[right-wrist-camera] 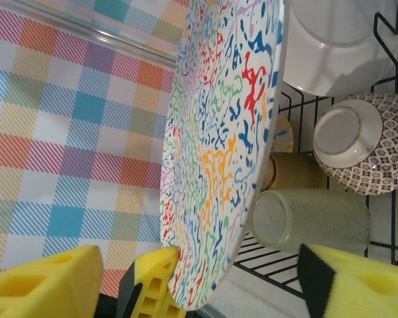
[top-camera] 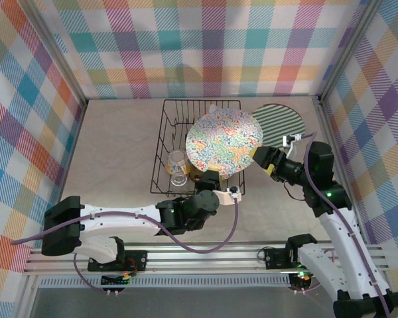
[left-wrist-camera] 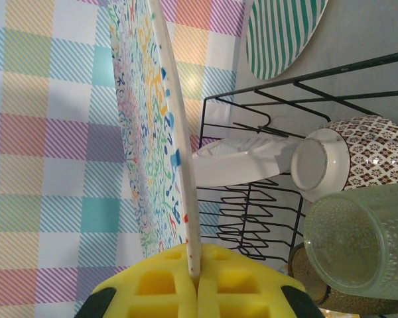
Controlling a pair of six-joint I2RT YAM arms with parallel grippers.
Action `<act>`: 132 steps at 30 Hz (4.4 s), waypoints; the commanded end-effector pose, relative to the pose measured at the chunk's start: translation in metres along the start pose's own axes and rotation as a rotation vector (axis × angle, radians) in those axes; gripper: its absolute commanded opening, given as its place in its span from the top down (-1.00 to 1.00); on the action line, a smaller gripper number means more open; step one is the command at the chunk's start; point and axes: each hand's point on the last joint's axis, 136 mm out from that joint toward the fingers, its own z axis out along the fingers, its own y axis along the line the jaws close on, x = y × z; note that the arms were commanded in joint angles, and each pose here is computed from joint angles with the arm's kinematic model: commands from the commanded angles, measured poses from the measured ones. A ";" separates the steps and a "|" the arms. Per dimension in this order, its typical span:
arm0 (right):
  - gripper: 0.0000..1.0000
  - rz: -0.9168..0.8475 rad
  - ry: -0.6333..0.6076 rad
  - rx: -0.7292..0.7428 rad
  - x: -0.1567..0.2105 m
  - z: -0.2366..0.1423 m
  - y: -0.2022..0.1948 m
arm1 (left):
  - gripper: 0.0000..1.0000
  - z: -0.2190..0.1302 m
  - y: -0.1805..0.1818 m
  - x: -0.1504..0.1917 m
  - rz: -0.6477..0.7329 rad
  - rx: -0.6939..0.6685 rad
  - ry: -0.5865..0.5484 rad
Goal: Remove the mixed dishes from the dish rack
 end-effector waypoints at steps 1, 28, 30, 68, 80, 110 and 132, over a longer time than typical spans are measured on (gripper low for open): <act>-0.41 -0.016 -0.020 0.003 -0.004 0.006 -0.003 | 1.00 -0.003 0.017 -0.005 -0.074 -0.063 0.000; 0.49 0.033 -0.105 0.064 -0.009 0.021 -0.025 | 1.00 -0.002 0.008 -0.007 -0.057 -0.047 0.007; 0.54 0.041 -0.111 0.069 -0.009 0.021 -0.027 | 1.00 -0.002 0.008 -0.007 -0.058 -0.048 0.007; 1.00 0.023 -0.349 0.074 -0.076 -0.013 -0.004 | -0.99 -0.075 0.098 0.006 -0.668 0.066 -0.210; 1.00 0.172 -0.651 0.197 -0.168 -0.047 -0.084 | -0.99 -0.098 0.105 0.088 -1.227 0.288 -0.119; 1.00 0.273 -0.584 0.328 -0.228 0.023 -0.264 | -1.00 -0.069 0.068 0.124 -1.525 0.501 -0.031; 0.88 0.395 -0.514 0.366 -0.215 0.039 -0.312 | -1.00 -0.063 0.064 0.130 -1.533 0.498 -0.005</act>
